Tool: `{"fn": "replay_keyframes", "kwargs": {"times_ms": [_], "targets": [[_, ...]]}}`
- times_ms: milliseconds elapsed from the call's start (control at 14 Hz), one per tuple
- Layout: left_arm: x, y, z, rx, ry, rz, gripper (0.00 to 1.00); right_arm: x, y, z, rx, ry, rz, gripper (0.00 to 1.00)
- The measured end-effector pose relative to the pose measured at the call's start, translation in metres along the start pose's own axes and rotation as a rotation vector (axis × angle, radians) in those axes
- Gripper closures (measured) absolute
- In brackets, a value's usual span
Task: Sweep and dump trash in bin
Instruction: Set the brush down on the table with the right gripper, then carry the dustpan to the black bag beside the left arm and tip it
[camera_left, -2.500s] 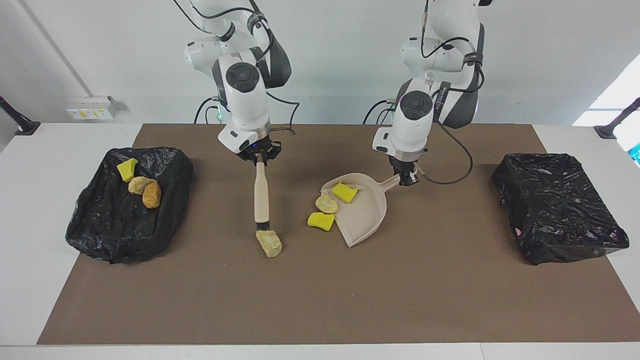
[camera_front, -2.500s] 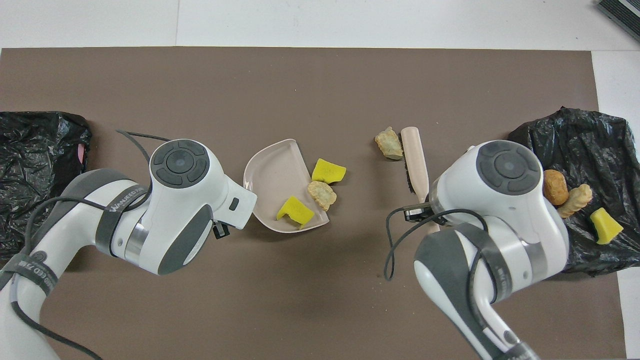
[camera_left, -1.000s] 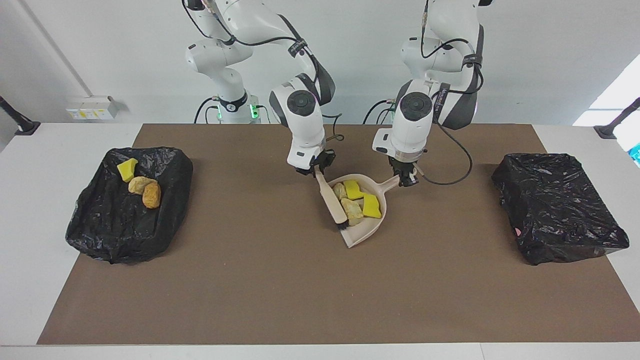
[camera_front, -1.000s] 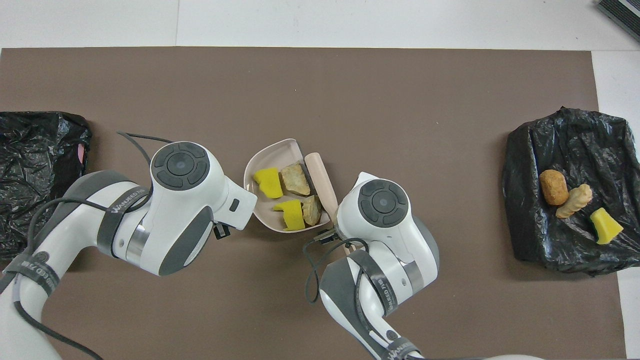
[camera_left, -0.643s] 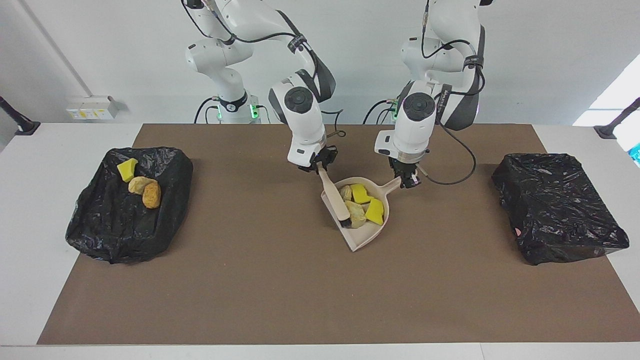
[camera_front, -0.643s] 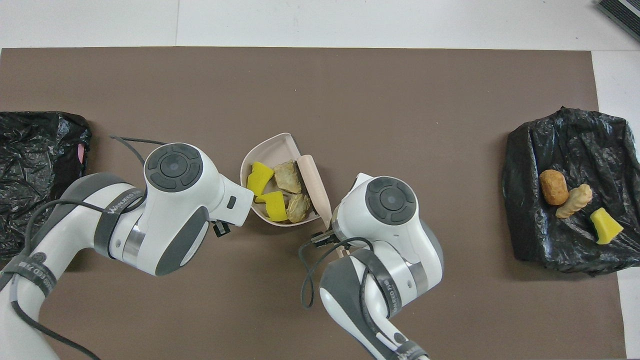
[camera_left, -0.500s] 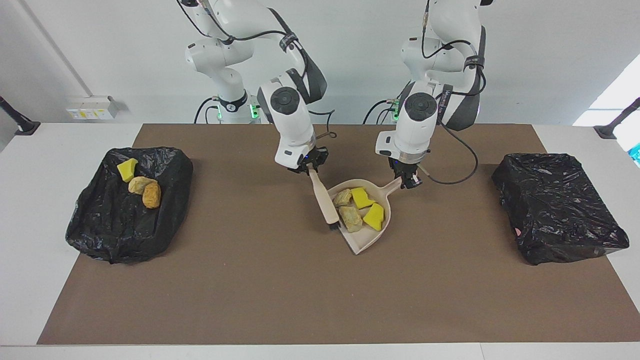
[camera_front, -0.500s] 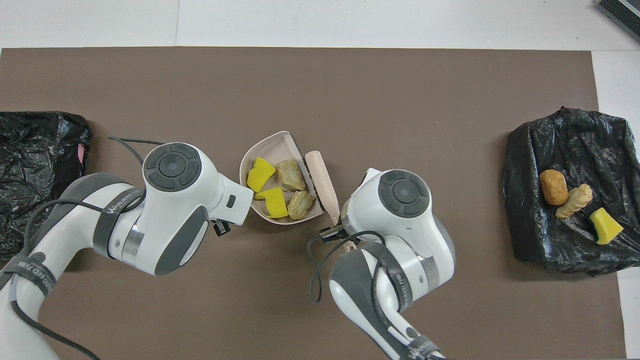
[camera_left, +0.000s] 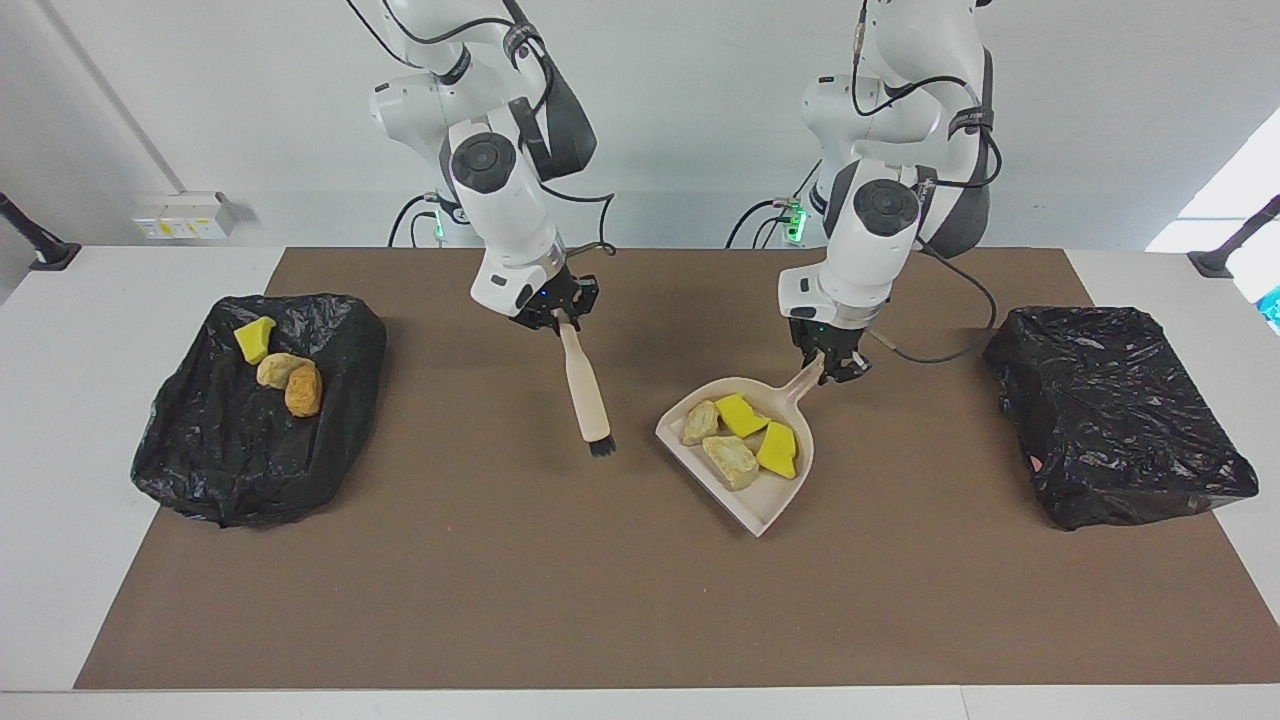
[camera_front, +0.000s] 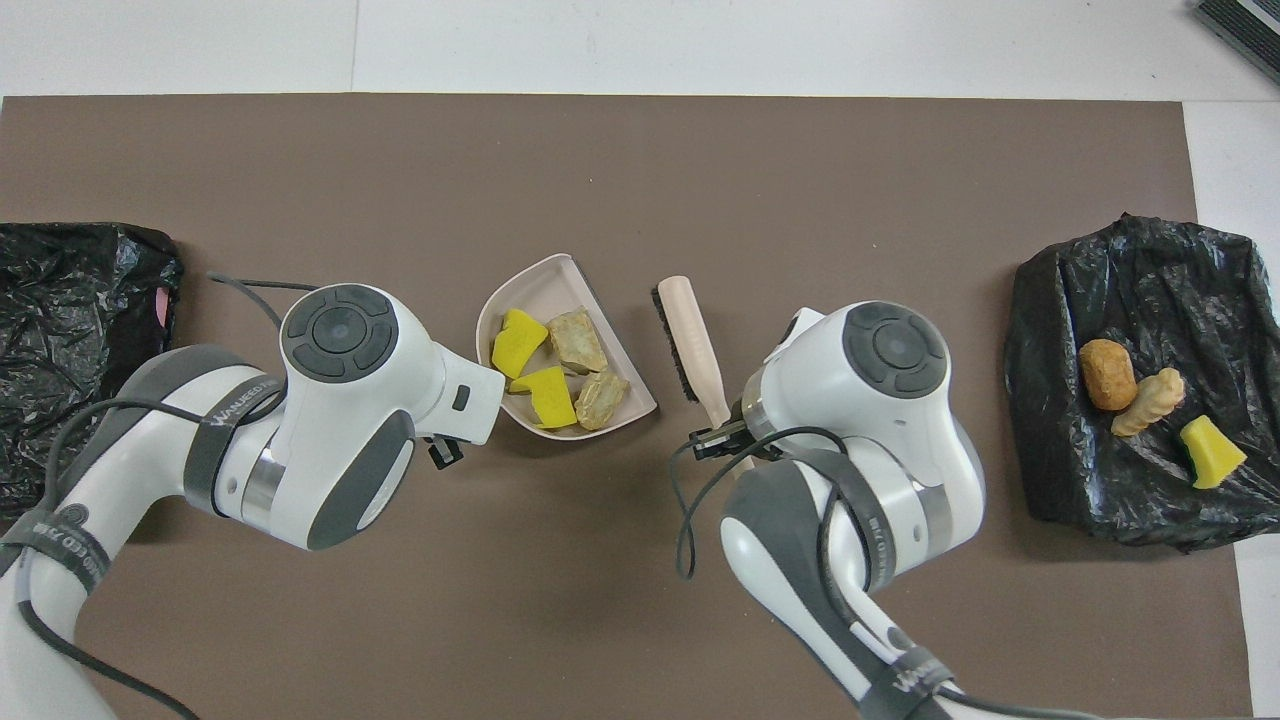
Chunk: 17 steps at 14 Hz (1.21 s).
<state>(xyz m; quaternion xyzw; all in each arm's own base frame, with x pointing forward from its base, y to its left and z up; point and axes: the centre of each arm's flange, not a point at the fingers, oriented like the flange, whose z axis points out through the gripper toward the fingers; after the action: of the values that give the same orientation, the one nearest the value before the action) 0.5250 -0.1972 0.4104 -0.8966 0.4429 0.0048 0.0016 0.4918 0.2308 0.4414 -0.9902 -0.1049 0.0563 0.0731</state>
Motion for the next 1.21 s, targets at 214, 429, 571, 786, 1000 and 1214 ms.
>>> {"fn": "replay_keyframes", "kwargs": {"times_ms": [214, 429, 571, 786, 1000, 1214], "targets": [[-0.027, -0.028, -0.04, 0.043, 0.055, -0.074, 0.68, -0.025, -0.045, 0.004, -0.036, -0.005, 0.062, 0.74], [-0.055, -0.053, -0.067, 0.05, 0.055, -0.14, 0.68, -0.057, -0.086, 0.02, -0.056, -0.018, 0.095, 0.74], [-0.08, -0.072, -0.087, 0.035, 0.026, -0.162, 0.68, -0.08, -0.124, 0.038, -0.058, 0.001, 0.119, 0.74], [-0.137, -0.111, -0.112, 0.007, -0.004, -0.147, 0.68, -0.113, -0.176, 0.067, -0.055, 0.021, 0.126, 0.74], [-0.185, -0.136, -0.118, -0.054, -0.015, -0.206, 0.68, -0.136, -0.212, 0.098, -0.096, 0.018, 0.158, 0.74], [-0.237, -0.165, -0.13, -0.07, -0.016, -0.316, 0.68, -0.151, -0.241, 0.14, -0.13, 0.041, 0.214, 0.74]]}}
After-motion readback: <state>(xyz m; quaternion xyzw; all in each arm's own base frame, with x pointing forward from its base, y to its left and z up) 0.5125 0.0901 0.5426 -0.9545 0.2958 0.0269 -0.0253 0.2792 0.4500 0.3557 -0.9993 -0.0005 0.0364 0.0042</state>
